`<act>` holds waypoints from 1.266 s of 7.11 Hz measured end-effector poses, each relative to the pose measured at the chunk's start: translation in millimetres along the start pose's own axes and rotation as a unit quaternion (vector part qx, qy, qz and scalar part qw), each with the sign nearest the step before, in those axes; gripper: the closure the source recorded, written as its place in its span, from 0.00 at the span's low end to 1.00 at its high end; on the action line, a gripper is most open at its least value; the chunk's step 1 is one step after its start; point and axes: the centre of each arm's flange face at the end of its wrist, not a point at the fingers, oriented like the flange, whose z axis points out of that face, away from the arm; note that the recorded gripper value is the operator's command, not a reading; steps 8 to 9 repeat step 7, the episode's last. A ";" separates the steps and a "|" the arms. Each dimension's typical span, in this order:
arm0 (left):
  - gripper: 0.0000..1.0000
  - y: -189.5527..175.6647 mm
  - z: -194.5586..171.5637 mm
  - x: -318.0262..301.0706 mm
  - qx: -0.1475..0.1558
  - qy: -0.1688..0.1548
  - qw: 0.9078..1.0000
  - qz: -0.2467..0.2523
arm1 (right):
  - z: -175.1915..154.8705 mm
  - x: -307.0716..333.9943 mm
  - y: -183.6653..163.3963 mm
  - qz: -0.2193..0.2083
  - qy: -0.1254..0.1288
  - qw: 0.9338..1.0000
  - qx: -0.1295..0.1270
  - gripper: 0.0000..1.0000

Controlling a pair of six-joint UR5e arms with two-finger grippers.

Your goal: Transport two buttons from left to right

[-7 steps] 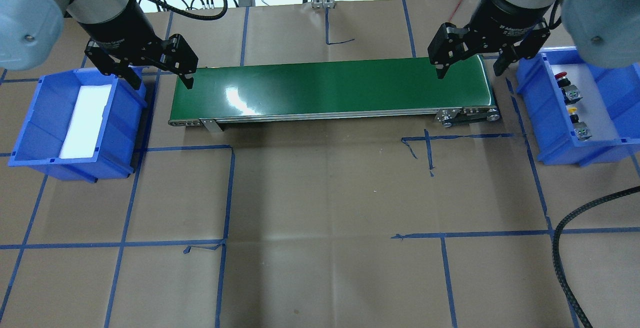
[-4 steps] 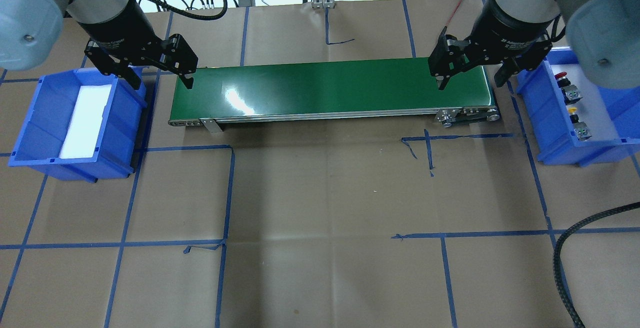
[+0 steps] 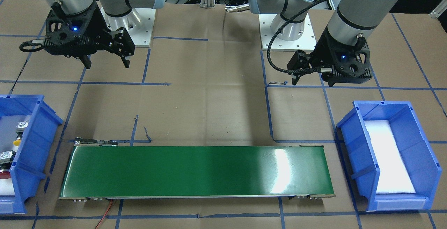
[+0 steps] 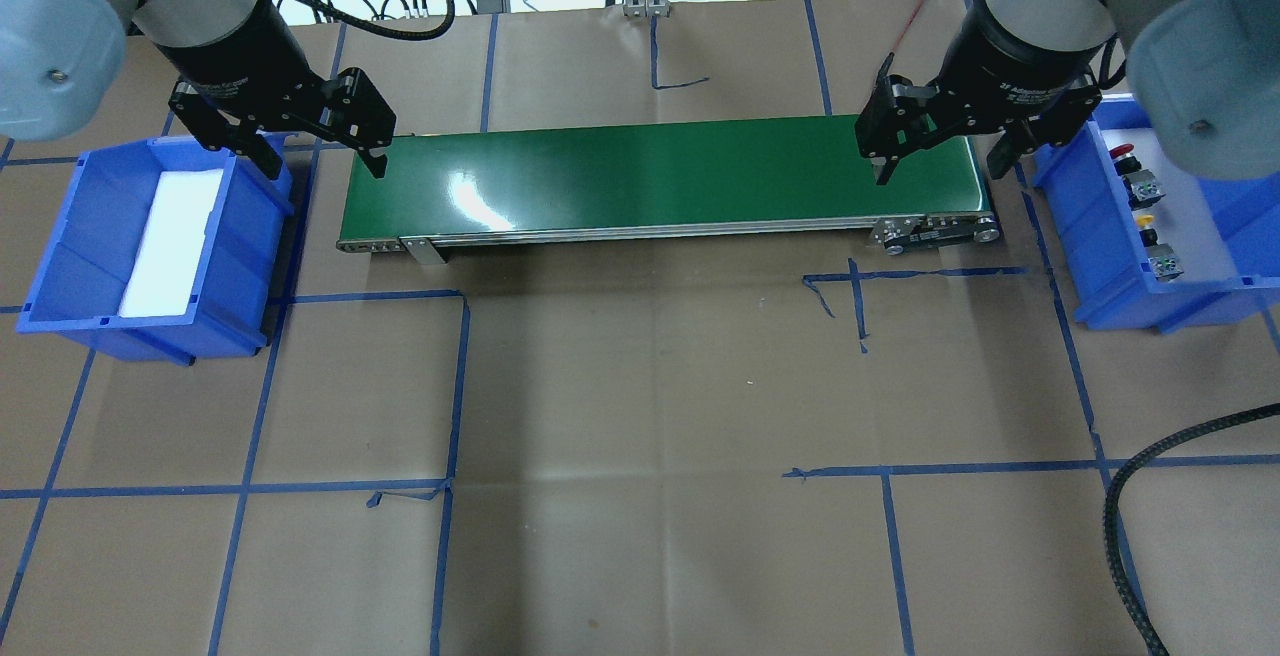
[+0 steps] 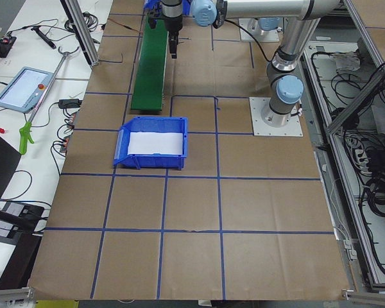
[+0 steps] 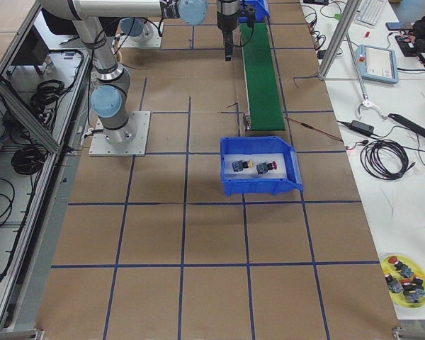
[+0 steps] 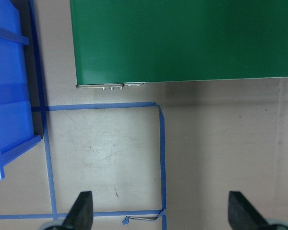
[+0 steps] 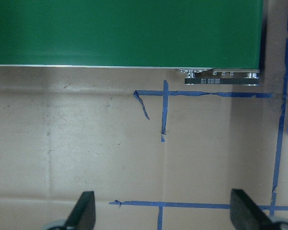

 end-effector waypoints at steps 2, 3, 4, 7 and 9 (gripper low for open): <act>0.00 0.0 0.0 0.0 0.000 0.000 1.000 0.000 | 0.1 -0.1 -0.6 0.000 -0.001 1.000 0.000 0.00; 0.00 -0.1 0.2 0.0 0.000 0.000 1.000 0.000 | -0.7 0.0 -1.0 -0.001 0.000 1.000 0.001 0.00; 0.00 -0.2 0.3 0.0 0.000 0.000 1.000 0.000 | -1.8 0.3 -1.6 0.000 0.000 1.000 0.003 0.00; 0.00 -0.3 0.4 0.0 0.000 0.000 1.000 0.000 | -2.4 0.0 -2.0 0.000 -0.002 1.000 0.004 0.00; 0.00 -0.3 0.4 0.0 0.000 0.000 1.000 0.000 | -2.4 0.0 -2.0 0.000 -0.002 1.000 0.004 0.00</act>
